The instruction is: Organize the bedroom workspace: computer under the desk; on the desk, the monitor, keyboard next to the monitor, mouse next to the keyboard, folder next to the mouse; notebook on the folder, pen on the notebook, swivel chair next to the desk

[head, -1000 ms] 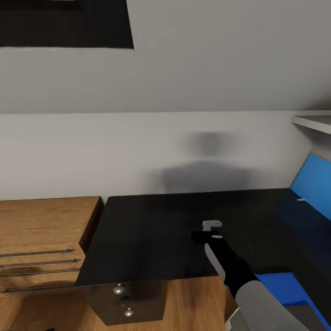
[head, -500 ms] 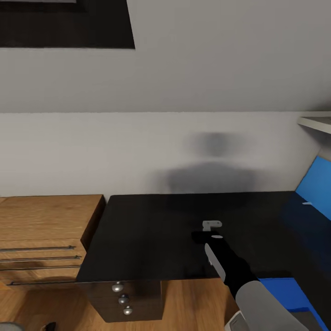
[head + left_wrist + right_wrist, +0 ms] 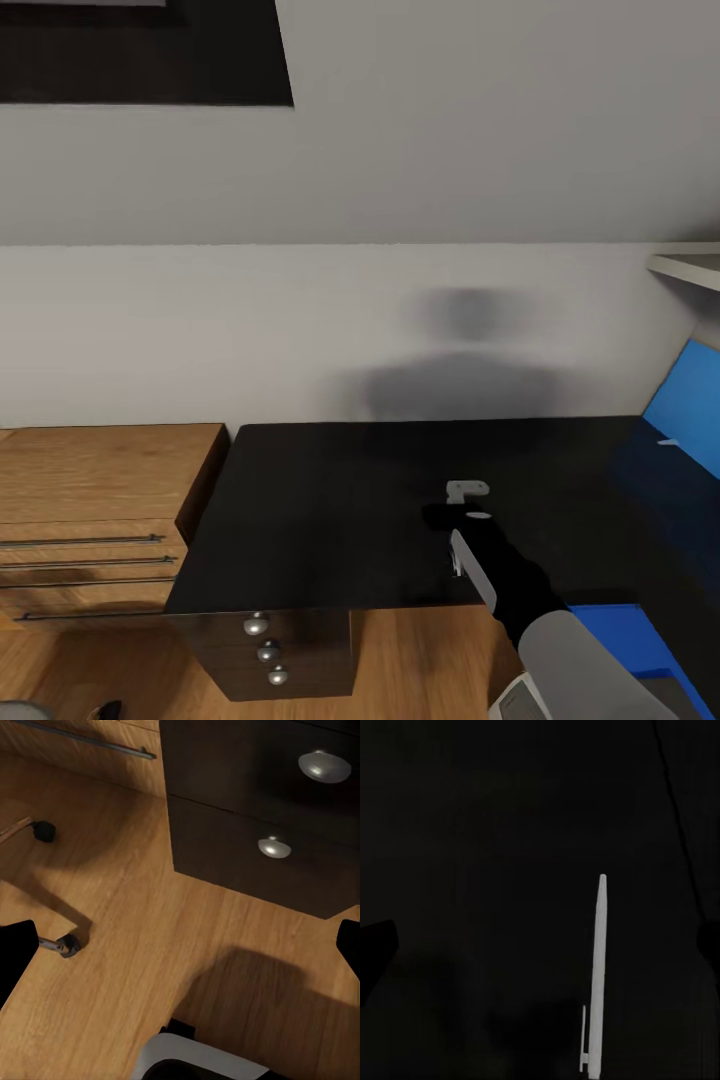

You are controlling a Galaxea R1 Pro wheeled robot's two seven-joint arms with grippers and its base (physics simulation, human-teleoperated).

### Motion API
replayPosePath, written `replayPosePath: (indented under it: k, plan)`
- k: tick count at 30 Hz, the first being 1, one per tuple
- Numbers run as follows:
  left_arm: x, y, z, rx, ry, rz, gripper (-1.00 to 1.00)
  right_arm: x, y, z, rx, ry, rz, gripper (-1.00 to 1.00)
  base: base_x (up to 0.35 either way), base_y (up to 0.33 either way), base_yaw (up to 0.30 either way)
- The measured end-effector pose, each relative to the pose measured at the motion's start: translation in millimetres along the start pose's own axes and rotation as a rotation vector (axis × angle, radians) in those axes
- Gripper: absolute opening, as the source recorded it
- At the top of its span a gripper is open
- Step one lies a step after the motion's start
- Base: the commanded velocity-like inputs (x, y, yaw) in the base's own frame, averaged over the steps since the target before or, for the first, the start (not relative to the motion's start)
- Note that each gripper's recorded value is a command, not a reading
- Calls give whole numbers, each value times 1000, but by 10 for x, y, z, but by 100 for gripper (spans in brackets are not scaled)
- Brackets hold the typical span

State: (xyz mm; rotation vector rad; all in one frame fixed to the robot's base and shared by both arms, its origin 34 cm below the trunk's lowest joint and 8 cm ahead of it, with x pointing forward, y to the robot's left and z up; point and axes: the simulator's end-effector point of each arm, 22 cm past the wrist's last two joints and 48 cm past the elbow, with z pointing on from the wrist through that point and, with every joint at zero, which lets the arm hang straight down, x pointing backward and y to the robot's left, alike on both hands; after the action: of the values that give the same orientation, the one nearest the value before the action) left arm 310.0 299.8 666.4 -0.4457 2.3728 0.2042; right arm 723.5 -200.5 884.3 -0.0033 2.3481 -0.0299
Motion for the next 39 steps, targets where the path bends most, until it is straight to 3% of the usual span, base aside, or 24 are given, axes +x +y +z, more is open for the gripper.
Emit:
replayPosePath:
  k: [3,4,8,16,23,31,39]
  plan:
    - [1,1,0,-1,0,-1,100,25,-105,12,10,9,16,100,0,0,0]
    - [1,9,1,-4,1,-2,100,49,-168,17,15,22,43,100,0,0,0]
    - [1,12,1,-5,1,-3,100,233,-345,11,33,119,84,100,0,0,0]
    - [0,26,2,-10,1,-4,100,233,-715,-25,75,226,78,100,0,0,0]
    - [1,30,2,-11,1,-5,100,367,-787,-127,72,369,70,100,0,0,0]
    - [-2,19,2,-6,0,-3,100,317,-842,-211,62,440,103,100,0,0,0]
    - [9,27,56,-12,2,-5,100,254,-824,-160,57,424,103,100,0,0,0]
